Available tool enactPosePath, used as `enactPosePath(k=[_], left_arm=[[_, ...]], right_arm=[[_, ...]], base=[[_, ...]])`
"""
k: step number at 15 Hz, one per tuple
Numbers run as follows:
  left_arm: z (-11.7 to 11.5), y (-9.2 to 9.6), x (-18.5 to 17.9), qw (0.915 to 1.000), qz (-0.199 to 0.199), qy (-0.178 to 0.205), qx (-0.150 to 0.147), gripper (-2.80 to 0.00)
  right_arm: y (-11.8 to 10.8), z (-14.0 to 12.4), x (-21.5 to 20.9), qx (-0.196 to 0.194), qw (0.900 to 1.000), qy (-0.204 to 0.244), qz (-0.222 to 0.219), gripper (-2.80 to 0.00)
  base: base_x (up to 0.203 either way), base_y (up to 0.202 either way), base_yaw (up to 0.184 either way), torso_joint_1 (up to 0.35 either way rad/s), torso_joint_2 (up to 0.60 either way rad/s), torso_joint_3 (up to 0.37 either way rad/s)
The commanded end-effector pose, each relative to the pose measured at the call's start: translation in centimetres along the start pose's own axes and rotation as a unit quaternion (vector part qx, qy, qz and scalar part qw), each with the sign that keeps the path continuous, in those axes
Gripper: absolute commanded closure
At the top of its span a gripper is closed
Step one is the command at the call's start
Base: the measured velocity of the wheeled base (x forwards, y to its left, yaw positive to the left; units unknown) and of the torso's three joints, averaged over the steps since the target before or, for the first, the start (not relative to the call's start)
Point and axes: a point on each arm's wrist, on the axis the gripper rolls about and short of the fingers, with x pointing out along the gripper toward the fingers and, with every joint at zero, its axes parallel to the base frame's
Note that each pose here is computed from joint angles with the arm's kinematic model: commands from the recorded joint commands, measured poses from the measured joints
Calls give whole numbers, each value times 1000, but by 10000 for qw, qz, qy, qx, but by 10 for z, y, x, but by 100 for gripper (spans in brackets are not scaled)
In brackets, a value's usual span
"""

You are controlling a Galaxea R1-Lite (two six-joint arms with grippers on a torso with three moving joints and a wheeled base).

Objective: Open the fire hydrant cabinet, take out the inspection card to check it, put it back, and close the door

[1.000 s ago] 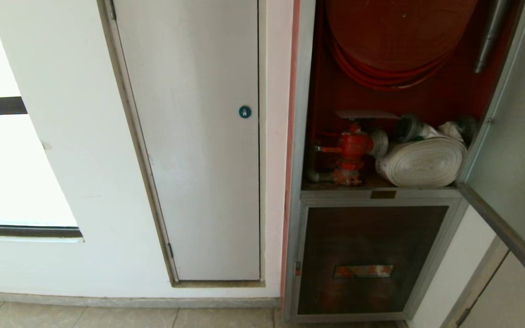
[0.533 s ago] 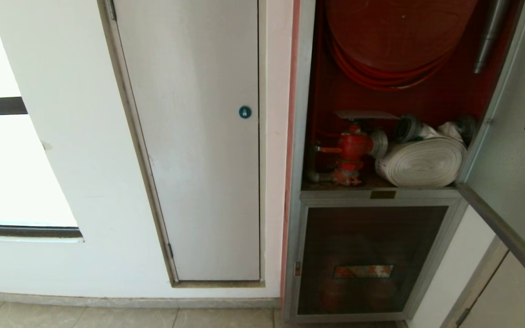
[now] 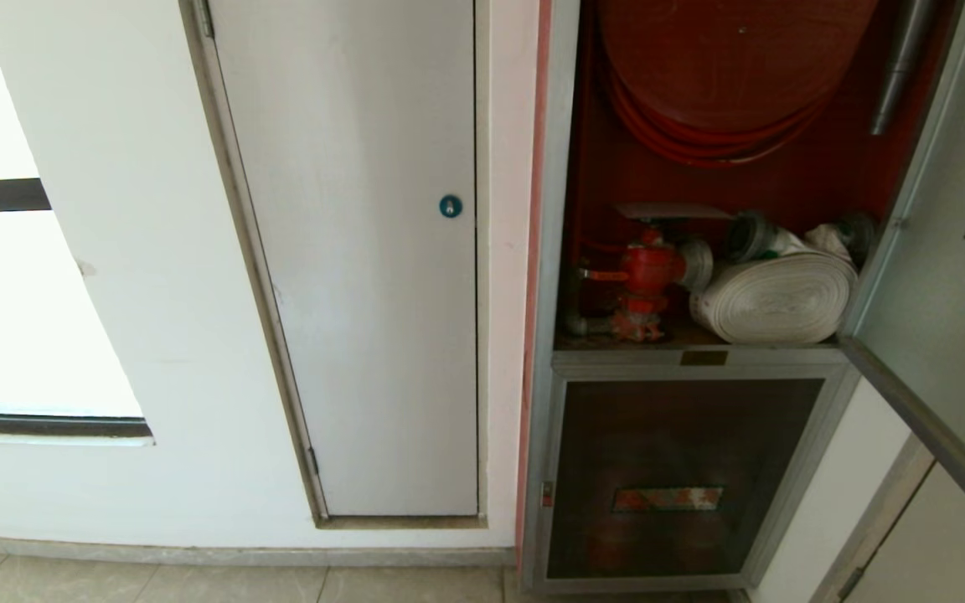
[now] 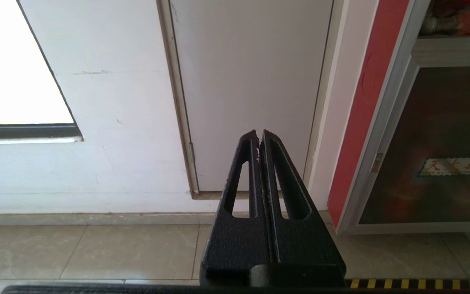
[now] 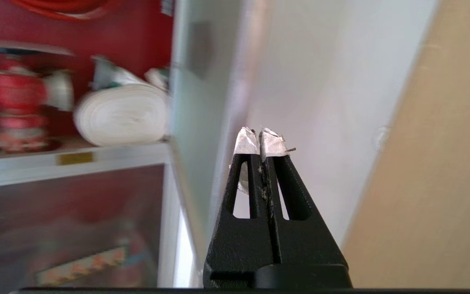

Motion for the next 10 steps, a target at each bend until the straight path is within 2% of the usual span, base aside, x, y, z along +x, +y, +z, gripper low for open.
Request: enactPosePath(k=[1, 4, 6, 8, 10], left_arm=[[0, 0, 0, 10000, -3, 5, -1, 0], [0, 0, 0, 10000, -3, 5, -1, 0], [0, 0, 0, 10000, -3, 5, -1, 0], [0, 0, 0, 10000, -3, 5, -1, 0], [0, 0, 0, 10000, -3, 5, -1, 0]], right_arm=[[2, -22, -14, 132, 9985, -302, 443, 0], [22, -58, -7, 636, 9921, -64, 1084, 0], [38, -82, 1, 895, 9831, 193, 1583, 0], [53, -107, 8, 978, 9759, 347, 1918, 0], [64, -127, 13, 1026, 9711, 306, 2132, 0]], base=[[0, 0, 0, 0, 0, 0], [0, 0, 0, 0, 0, 0], [0, 0, 0, 0, 0, 0], [0, 0, 0, 0, 0, 0], [0, 0, 0, 0, 0, 0]])
